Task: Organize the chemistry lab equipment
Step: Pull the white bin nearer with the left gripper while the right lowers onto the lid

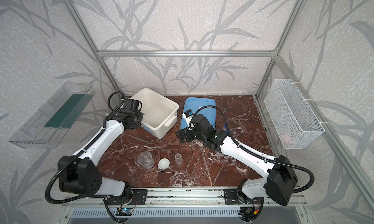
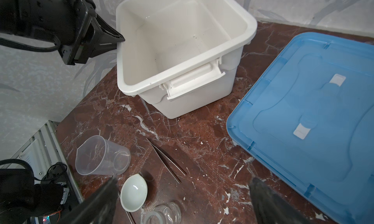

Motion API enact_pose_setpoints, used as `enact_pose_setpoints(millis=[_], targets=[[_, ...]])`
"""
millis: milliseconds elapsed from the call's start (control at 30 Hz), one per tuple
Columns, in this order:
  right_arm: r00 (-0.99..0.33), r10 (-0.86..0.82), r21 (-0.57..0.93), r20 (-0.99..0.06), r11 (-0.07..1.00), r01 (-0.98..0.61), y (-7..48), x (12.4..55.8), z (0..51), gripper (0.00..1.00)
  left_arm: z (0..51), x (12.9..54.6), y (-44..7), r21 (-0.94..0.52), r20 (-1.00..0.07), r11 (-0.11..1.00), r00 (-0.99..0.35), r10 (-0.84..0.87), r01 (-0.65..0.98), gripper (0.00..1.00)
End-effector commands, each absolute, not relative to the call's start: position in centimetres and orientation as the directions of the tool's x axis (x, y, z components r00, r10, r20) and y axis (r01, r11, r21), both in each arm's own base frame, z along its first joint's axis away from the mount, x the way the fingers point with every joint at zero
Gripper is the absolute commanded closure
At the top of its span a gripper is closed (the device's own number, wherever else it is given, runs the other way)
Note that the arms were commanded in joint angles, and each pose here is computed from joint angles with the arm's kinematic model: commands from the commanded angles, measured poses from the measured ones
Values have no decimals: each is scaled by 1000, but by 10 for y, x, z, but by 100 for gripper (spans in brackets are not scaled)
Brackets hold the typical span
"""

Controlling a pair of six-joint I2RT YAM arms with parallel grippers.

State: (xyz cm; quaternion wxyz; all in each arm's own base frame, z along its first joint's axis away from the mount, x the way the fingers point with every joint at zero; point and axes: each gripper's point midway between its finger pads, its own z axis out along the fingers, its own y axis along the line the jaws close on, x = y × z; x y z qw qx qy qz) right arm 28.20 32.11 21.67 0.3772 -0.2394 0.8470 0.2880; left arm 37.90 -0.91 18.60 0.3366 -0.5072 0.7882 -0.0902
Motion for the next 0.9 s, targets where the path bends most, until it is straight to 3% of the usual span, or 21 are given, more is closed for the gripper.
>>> enact_pose_setpoints(millis=[0,233,433,500,600,867], targets=[[-577,-152,351,-802,661,-663,342,285,241,1,208,377,-4,-576,-451,377,-102,-887,-725,93],[-596,-139,362,-791,679,-639,353,302,235,1,210,355,-6,-649,-445,302,27,-895,-699,91],[-651,-105,402,-752,709,-579,357,329,230,1,210,338,-11,-658,-464,300,58,-884,-691,87],[-660,-101,408,-744,715,-569,357,332,226,1,203,330,-10,-673,-448,274,84,-890,-688,81],[-666,-104,408,-738,718,-564,354,330,222,1,195,331,-17,-697,-413,272,61,-909,-664,63],[-664,-120,368,-738,753,-545,334,323,215,1,188,327,-58,-694,-320,309,-107,-941,-651,51]])
